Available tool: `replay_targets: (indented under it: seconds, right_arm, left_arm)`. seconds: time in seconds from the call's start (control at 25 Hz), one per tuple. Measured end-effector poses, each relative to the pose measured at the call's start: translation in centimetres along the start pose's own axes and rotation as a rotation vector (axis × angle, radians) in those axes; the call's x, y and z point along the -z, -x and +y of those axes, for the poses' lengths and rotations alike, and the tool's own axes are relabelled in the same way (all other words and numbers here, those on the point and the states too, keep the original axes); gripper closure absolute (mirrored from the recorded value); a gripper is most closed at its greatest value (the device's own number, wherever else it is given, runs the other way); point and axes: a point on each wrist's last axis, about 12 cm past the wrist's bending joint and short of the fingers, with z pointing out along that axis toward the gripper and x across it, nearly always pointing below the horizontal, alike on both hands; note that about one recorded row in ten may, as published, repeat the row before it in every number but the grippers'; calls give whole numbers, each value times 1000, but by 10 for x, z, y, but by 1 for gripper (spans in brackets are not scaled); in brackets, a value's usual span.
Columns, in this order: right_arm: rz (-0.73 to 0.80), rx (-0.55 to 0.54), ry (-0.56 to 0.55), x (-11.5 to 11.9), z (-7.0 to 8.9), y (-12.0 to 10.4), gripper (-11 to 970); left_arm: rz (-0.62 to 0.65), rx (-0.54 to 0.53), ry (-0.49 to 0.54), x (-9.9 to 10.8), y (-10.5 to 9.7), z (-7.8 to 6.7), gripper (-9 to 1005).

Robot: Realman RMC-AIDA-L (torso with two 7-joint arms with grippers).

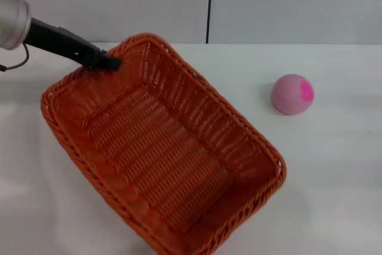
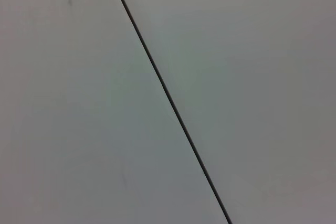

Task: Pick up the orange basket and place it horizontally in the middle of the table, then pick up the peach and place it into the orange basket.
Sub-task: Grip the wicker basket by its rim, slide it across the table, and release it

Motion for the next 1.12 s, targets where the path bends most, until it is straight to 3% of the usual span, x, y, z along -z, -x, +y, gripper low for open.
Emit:
replay_targets:
  seconds: [0.68, 1.12]
  right_arm:
    - [29, 9, -12, -11, 0, -2, 229]
    - [31, 27, -3, -19, 2, -1, 231]
  left_arm:
    - [-140, 242, -144, 13, -14, 25, 818]
    - [-246, 424, -176, 23, -46, 42, 815]
